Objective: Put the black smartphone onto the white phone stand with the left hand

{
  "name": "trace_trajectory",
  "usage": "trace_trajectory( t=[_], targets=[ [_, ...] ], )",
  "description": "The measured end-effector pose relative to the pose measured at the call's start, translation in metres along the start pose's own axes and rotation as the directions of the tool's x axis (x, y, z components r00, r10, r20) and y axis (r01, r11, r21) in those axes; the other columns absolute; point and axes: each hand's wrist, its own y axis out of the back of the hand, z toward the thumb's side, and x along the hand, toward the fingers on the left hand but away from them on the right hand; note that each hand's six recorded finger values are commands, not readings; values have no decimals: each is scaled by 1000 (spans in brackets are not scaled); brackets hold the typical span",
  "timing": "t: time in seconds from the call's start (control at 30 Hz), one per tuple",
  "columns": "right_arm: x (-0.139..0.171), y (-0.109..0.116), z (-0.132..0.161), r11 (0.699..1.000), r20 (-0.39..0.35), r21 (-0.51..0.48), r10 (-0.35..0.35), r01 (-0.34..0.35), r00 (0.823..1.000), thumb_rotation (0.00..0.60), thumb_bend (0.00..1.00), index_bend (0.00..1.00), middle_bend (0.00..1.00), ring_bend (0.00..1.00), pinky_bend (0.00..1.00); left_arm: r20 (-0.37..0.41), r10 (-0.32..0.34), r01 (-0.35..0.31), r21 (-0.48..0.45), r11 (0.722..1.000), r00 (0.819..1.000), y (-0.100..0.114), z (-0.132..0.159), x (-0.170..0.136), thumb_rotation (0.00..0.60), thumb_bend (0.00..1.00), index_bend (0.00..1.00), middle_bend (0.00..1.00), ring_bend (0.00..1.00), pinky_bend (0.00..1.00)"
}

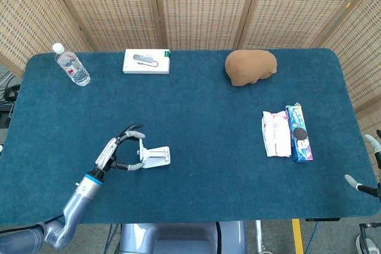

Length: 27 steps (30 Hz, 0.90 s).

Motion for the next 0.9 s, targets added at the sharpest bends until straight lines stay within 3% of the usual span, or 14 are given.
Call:
trace_trajectory(
  t=[0.53, 0.73, 0.83, 0.9],
  targets=[
    [0, 1, 0, 1000, -2, -2, -2, 2, 1000, 600, 0, 104, 0, 0, 0, 105, 27, -26, -8, 1000, 994, 17, 21, -10, 600, 43, 0, 0, 0, 124],
    [0, 1, 1, 1000, -3, -3, -3, 3, 1000, 600, 0, 104, 0, 0, 0, 166, 55, -75, 117, 990, 985, 61, 42, -26, 600, 38, 0, 0, 0, 34],
    [1, 2, 2, 1000, -6, -2, -8, 8, 1000, 600, 0, 104, 0, 0, 0, 171, 73, -113, 238, 965, 982, 91, 50, -38, 600, 33, 0, 0, 0, 2],
    [2, 2, 3, 1000, -8, 0, -11, 11, 1000, 600, 0, 104, 0, 0, 0, 166, 95, -148, 342, 928, 982, 116, 54, -50, 600, 30, 0, 0, 0, 0]
  ],
)
